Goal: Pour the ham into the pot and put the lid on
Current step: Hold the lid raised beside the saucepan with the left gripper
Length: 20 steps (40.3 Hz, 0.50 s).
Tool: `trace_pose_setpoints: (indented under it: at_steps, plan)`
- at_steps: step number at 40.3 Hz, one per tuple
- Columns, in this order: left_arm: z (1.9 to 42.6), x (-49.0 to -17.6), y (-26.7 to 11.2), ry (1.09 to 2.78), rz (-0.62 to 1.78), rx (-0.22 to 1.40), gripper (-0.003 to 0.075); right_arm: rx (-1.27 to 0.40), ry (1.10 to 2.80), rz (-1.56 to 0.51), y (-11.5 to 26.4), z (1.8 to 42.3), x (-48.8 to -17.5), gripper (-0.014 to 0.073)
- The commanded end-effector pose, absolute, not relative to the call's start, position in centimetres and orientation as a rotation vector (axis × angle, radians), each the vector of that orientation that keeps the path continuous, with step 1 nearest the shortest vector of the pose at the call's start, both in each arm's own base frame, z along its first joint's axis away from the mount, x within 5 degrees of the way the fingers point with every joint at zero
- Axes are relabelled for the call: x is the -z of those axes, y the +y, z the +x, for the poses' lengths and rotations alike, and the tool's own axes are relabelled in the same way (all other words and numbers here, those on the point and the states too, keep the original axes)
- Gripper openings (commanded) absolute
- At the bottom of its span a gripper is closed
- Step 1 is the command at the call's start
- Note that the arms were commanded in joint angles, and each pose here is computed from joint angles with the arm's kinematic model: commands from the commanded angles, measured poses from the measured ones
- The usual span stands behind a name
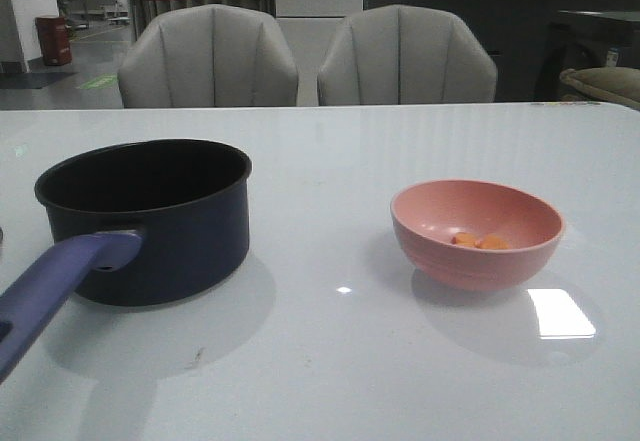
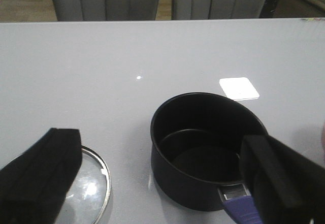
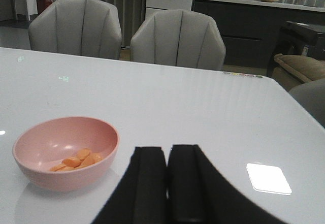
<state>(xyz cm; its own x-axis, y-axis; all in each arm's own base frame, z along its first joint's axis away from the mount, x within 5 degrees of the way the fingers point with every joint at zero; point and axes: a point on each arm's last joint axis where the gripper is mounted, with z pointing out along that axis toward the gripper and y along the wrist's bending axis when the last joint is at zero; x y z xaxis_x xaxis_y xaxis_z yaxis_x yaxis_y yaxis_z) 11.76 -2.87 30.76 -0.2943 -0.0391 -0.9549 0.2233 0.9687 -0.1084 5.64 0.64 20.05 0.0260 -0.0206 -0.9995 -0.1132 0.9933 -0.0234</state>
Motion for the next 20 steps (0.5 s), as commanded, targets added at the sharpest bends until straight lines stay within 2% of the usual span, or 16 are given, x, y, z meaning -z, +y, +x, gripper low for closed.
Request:
trace_pose_setpoints:
  at_steps: [1,15,20]
  plan:
    - [10.6,-31.9,-2.9,1.713,0.138,0.29,0.0676,-0.06,1.436,-0.106,0.6,5.4,-21.1,0.0146]
    - [6.8,-30.1,-2.9,1.587,0.233,0.39,0.0676,-0.059,1.435,-0.105,0.6,5.4,-21.1,0.0146]
    - [6.3,-29.9,-2.9,1.588,0.262,0.393,0.0676,-0.066,1.37,-0.099,0.6,5.3,-21.7,0.0146]
